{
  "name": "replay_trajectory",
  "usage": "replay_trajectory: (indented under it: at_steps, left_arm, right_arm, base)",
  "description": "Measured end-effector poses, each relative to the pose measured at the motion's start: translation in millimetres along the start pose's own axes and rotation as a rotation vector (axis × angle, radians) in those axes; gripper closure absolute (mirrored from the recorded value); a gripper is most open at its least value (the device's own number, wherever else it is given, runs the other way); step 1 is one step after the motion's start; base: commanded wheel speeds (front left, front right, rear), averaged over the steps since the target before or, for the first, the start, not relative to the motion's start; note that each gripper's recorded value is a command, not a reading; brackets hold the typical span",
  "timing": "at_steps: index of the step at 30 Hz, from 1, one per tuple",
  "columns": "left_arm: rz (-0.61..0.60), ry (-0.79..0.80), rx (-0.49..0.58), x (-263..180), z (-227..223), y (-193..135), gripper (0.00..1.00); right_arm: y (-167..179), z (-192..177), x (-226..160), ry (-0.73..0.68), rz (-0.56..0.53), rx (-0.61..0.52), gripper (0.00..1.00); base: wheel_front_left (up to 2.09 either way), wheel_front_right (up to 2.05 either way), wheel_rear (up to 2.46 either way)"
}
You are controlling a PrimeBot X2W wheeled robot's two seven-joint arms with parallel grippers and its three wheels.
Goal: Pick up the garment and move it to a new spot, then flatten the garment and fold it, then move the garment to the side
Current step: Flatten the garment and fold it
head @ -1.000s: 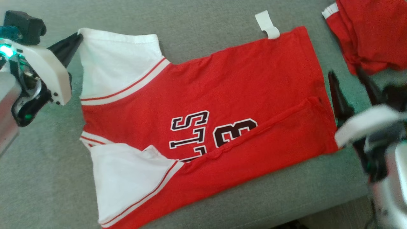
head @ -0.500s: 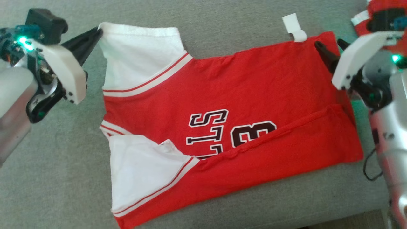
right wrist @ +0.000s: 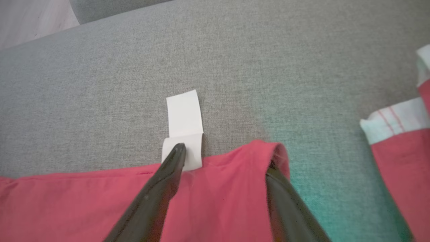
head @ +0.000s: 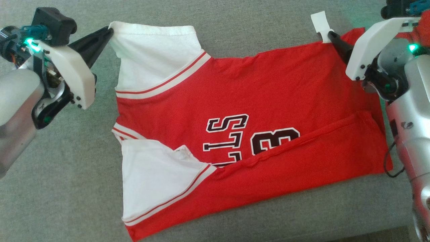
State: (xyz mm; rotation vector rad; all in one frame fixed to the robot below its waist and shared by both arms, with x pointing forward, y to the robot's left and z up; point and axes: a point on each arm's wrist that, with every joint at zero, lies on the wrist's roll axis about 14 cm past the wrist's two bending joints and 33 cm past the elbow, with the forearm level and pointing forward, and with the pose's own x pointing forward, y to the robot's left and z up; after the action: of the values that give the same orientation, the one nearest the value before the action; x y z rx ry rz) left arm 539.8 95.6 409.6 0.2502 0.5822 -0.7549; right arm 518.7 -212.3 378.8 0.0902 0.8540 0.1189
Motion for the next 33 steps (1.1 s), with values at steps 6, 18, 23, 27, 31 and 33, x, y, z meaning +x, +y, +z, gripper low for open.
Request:
replay_trajectory:
  at_steps: [6,18,23,27,31,33]
  left_arm:
    - [0.009,-0.013,0.009,-1.8,2.0,1.7,1.00]
    - [0.102,-0.242,0.074,-10.1,46.5,29.7,1.00]
    - [0.108,-0.315,0.086,-24.7,68.9,26.7,1.00]
    - [0.074,-0.331,0.074,-35.4,62.6,9.2,1.00]
    - [0.043,-0.329,0.064,-47.5,46.9,-7.9,1.00]
    - [0.030,-0.321,0.066,-54.9,38.4,-16.3,1.00]
  right_arm:
    - [-6.8,-2.9,1.1,0.016,-0.019,-0.012,1.00]
    - [-15.8,54.1,-7.5,-0.218,-0.023,0.055,1.00]
    - [-23.0,67.9,-19.5,-0.269,-0.029,0.064,1.00]
    - [-23.0,60.9,-24.0,-0.276,-0.018,0.067,1.00]
    - [-25.6,38.8,-23.8,-0.267,-0.010,0.079,1.00]
    - [-26.7,28.2,-26.5,-0.267,-0.007,0.088,1.00]
  base:
    - [0.00,0.00,0.00]
    - [0.00,0.00,0.00]
    - [0.00,0.00,0.00]
    - [0.00,0.00,0.00]
    - [0.00,0.00,0.00]
    - [0.00,0.00,0.00]
